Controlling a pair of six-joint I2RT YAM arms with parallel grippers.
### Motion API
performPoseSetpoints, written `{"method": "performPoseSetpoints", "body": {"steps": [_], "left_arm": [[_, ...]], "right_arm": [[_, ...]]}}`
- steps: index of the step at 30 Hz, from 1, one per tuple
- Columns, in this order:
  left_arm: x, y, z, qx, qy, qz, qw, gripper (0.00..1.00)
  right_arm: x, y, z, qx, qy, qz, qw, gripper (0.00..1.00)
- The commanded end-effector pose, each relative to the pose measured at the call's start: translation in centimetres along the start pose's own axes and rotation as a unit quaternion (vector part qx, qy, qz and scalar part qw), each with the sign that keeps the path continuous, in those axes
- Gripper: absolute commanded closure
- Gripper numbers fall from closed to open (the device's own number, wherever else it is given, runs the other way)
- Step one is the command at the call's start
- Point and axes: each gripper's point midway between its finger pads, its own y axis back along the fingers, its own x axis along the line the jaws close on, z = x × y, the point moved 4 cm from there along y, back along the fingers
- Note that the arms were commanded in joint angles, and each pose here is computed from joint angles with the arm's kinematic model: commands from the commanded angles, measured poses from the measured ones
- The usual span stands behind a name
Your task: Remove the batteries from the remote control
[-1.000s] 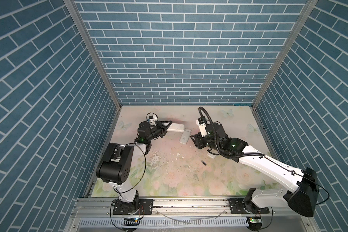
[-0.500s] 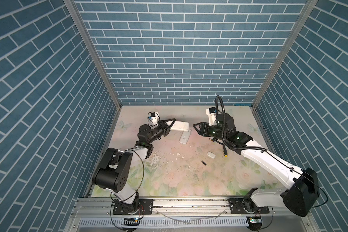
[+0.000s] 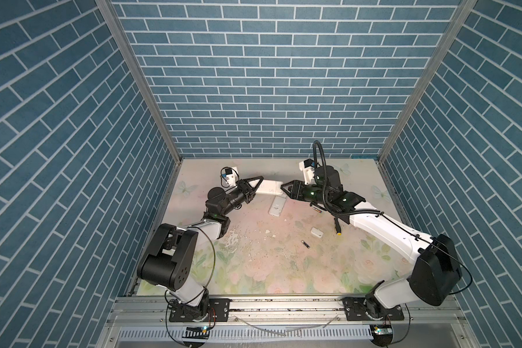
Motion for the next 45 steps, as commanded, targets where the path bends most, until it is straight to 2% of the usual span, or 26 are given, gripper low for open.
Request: {"method": "performPoseSetpoints", "body": {"steps": [1,25,35,45], "left_arm": [[-0.5,0.1,-0.2,-0.001,-0.008,-0.022,1.0,1.0],[-0.8,-0.2,-0.3,0.004,-0.007,-0.026,1.0,1.0],[-0.9,-0.4,-0.3,0.005,-0.009,-0.029,1.0,1.0],[-1.4,-0.5,-0.1,0.005,-0.013,-0.033,0.999,1.0]], "right_arm": [[2.1,0.0,2.0,-0.017,-0.004,0.034,0.999,0.54],[2.0,-1.8,2.0,-0.001,-0.017,0.046,0.999,0.53],[1.8,-1.8,1.6,0.005,-0.019,0.043,0.999,0.62],[1.5,-1.3,1.1,0.007,-0.02,0.039,0.999,0.61]]}}
